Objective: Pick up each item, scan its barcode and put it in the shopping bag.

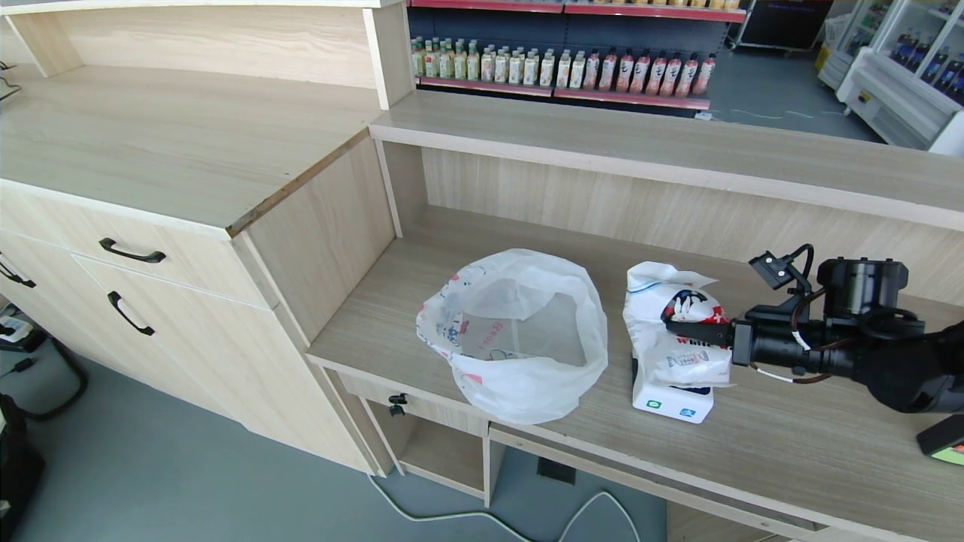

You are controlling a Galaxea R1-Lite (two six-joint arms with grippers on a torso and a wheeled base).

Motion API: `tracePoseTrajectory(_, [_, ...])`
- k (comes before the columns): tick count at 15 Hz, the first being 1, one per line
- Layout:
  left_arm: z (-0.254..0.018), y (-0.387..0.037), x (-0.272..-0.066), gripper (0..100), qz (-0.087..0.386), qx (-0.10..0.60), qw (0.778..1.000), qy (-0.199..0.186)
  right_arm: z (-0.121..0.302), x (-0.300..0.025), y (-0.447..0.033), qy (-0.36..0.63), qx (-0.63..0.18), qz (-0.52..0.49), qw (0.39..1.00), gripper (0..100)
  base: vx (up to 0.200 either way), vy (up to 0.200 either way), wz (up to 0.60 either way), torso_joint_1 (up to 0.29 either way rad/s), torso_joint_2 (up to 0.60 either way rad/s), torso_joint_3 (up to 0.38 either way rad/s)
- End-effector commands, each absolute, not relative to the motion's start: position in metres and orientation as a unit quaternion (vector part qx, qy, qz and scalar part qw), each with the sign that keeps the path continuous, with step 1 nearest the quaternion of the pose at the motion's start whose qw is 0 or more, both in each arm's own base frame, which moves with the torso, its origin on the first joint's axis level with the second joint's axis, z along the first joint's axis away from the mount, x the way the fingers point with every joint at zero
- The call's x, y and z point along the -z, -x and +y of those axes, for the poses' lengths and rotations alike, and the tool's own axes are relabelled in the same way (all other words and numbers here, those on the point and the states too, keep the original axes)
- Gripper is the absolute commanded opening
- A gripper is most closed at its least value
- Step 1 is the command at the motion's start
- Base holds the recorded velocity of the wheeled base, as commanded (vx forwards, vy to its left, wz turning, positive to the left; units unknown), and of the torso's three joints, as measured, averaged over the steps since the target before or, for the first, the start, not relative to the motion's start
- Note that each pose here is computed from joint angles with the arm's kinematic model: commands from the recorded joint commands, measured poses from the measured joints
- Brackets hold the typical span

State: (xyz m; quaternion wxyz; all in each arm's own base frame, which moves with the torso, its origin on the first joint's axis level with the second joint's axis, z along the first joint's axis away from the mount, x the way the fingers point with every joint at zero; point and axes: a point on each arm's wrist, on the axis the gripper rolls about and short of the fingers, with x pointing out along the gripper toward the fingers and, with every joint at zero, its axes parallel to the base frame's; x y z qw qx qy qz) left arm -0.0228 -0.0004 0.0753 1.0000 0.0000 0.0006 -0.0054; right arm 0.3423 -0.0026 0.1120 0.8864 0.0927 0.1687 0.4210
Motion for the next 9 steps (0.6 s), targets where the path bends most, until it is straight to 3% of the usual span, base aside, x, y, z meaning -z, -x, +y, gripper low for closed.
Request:
tracePoseTrajectory(1, [0.000, 0.023, -0.075, 100, 0.000, 0.005, 1.000, 0.000, 0.001, -0.104, -0.347, -0.093, -0.426, 0.172, 0.883, 0, 0.000, 0.000, 0.00, 0.000, 0.00, 0.000])
tracePoseTrajectory(9, [0.000, 0.023, -0.075, 100, 0.001, 0.005, 1.000, 0.000, 0.011, -0.113, -0.346, -0.077, -0.444, 0.147, 0.880, 0, 0.000, 0.000, 0.00, 0.000, 0.00, 0.000])
